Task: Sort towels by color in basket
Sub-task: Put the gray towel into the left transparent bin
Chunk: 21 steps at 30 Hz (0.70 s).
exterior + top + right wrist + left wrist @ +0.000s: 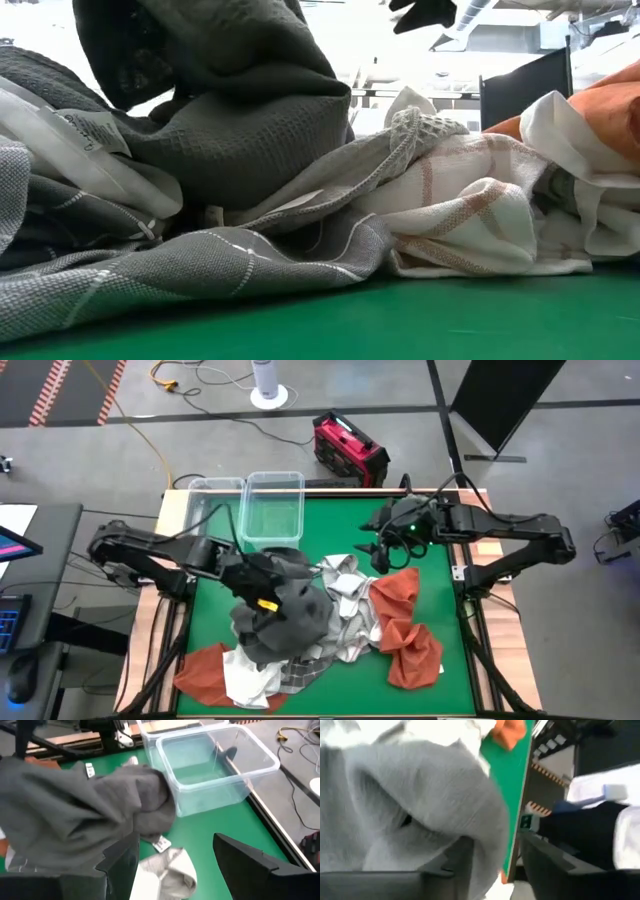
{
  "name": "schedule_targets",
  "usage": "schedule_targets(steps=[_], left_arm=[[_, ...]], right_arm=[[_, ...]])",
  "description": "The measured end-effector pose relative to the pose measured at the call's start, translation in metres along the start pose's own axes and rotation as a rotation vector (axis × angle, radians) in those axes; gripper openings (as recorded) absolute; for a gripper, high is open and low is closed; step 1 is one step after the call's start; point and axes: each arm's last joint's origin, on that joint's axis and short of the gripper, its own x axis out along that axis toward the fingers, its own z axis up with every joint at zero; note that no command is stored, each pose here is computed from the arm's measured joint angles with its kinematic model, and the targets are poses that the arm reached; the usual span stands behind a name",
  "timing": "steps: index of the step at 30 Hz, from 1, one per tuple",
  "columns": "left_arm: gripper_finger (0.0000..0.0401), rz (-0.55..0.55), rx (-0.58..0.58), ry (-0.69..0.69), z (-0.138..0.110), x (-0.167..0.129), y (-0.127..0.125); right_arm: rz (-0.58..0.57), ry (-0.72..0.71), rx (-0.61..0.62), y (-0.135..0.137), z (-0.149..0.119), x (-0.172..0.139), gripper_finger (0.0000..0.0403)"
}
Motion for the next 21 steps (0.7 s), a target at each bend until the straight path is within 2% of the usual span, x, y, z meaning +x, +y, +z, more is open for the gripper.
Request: schedule_targets(steps=[6, 11, 14, 18, 21], left_arm=[[0.0226, 0.075, 0.007, -0.163, 0.016, -0.024, -0.01], [0.0237, 0.26, 0.049, -0.261, 0.022, -0.018, -0.003], [0.0237, 0.269, 0.089, -0.214, 0.027, 0.004, 0.0], [0.0233, 0.223, 0.105, -0.049, 0.027, 0.042, 0.006], [0.0216, 0.235, 0.075, 0.062, 0.023, 0.064, 0.012]], right_arm=[[0.001, 0.006, -0.007, -0.001, -0.002, -0.007, 0.028], [0.003, -0.008, -0.019, -0.002, -0.001, -0.012, 0.028], [0.004, -0.007, -0.033, -0.003, -0.001, -0.013, 0.028], [0.005, -0.004, -0.055, -0.003, -0.002, -0.013, 0.028], [0.008, 0.0, -0.065, -0.002, -0.002, -0.013, 0.028]])
